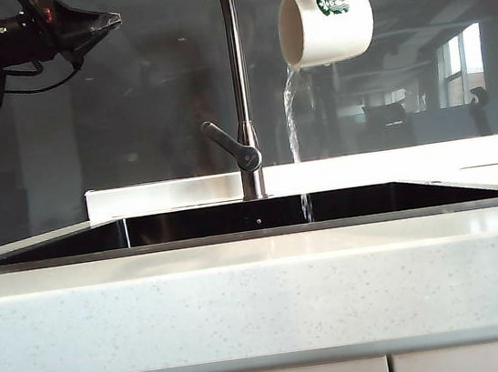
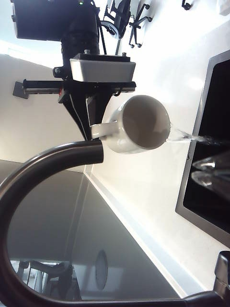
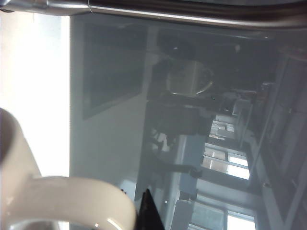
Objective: Pick up the mug next to the sink, go to the faucet to get some water, pour the water into the sink, and finally put the mug back to its place.
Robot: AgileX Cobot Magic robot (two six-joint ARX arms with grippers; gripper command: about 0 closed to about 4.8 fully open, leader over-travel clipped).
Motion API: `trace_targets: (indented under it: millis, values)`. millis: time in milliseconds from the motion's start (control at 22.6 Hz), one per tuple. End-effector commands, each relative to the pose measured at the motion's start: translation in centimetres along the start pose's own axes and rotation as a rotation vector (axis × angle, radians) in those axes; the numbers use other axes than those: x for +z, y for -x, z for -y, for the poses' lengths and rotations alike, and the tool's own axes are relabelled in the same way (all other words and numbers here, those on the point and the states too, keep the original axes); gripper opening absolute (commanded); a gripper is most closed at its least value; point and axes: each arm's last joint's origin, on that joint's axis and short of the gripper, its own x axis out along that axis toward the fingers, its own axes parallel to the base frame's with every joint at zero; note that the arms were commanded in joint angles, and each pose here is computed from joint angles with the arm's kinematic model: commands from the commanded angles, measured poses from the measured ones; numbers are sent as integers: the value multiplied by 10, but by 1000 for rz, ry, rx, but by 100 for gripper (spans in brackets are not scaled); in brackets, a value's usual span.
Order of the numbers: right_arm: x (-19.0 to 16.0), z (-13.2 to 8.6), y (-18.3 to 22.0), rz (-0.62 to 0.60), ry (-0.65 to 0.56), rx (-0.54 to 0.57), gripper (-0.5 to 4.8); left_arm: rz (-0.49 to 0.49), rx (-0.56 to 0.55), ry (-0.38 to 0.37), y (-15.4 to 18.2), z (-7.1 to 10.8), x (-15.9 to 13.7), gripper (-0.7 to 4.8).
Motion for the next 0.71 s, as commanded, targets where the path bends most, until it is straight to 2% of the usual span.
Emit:
trace_targets:
  millis: [44, 397, 530, 707]
  values:
    - [-6, 19, 14, 1, -33, -94, -3, 4, -3, -25, 0, 6, 6, -3]
    - [-13, 30, 31, -8, 0, -130, -3, 4, -3, -27, 0, 7, 8, -3]
    - [-6, 32, 37, 13, 53, -141, -3, 4, -3, -26, 0, 7, 8, -3]
    - [1, 33, 40, 58, 57, -147, -3, 3, -5, -43, 0, 11, 13, -2]
